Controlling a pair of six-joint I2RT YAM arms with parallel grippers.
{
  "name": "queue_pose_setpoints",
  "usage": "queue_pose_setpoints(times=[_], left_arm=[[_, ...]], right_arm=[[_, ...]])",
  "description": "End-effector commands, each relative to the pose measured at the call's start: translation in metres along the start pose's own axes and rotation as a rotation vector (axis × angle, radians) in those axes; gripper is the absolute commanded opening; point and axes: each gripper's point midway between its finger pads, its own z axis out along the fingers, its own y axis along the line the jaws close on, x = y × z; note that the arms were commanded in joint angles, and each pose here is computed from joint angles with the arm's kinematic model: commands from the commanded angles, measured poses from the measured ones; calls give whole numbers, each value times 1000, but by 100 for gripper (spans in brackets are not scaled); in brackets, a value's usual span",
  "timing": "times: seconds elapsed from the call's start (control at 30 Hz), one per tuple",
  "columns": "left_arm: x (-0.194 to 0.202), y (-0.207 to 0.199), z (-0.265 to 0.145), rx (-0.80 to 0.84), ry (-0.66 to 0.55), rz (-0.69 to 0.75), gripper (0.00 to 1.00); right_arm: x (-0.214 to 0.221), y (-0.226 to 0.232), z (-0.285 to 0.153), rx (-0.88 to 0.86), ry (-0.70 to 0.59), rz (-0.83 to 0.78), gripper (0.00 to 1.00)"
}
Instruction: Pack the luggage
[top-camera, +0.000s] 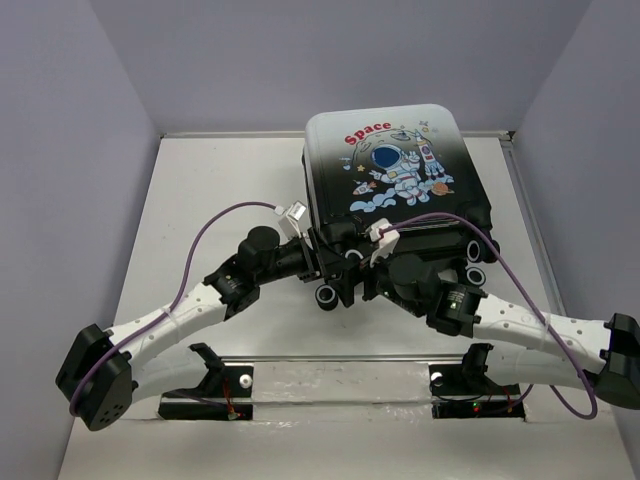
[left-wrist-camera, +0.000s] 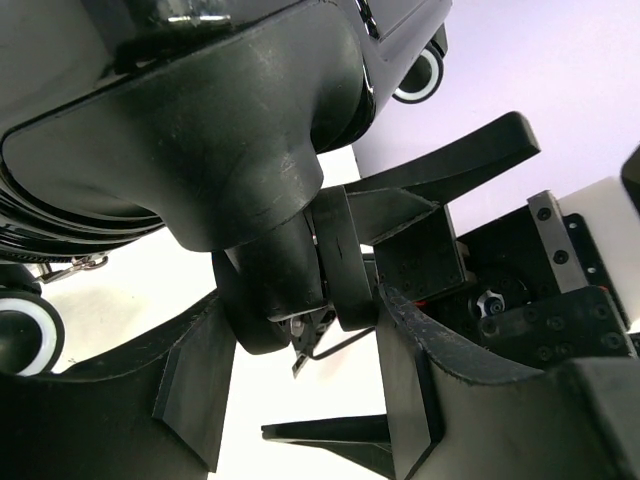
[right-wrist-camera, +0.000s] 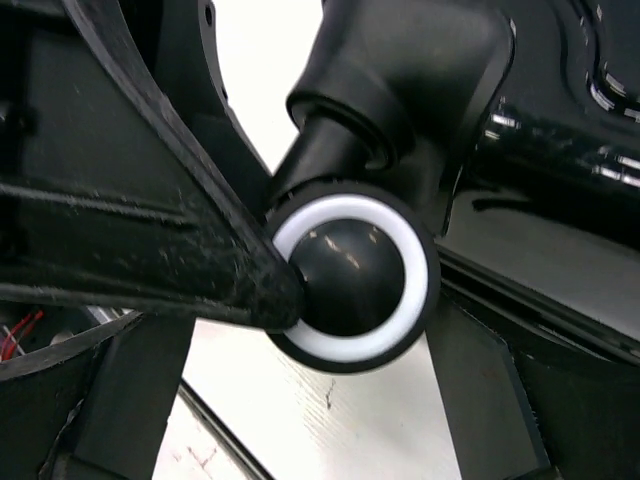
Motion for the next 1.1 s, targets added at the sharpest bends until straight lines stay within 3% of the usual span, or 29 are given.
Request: queue_pose_setpoints(times=[0.0,0.27,0.33,0.47,0.63,0.8,0.93,1.07], left_arm=[[-33,-67,-8,262,-148,148,11],[-31,-67,-13,275,-154,136,20],[-29,-67,-14,278,-152,136,21],[-27,-64,-14,273,-145,135,24],[-24,-59,-11,267,-134,120,25],[-26,-60,-8,270,-133,115,25],[-27,-58,-5,260,-138,113,31],[-28,-54,-3,251,-138,112,36]], right_arm=[[-69,9,0,-9,-210,38,100],[-84,6,11,30,-259,83,100],[-90,-4,13,85,-294,126,92],[-96,-13,13,127,-359,183,89],[-103,-29,10,208,-431,283,97],[-109,-36,7,243,-486,434,81],[-120,-24,7,172,-513,501,95],[-127,-11,8,95,-531,486,92]])
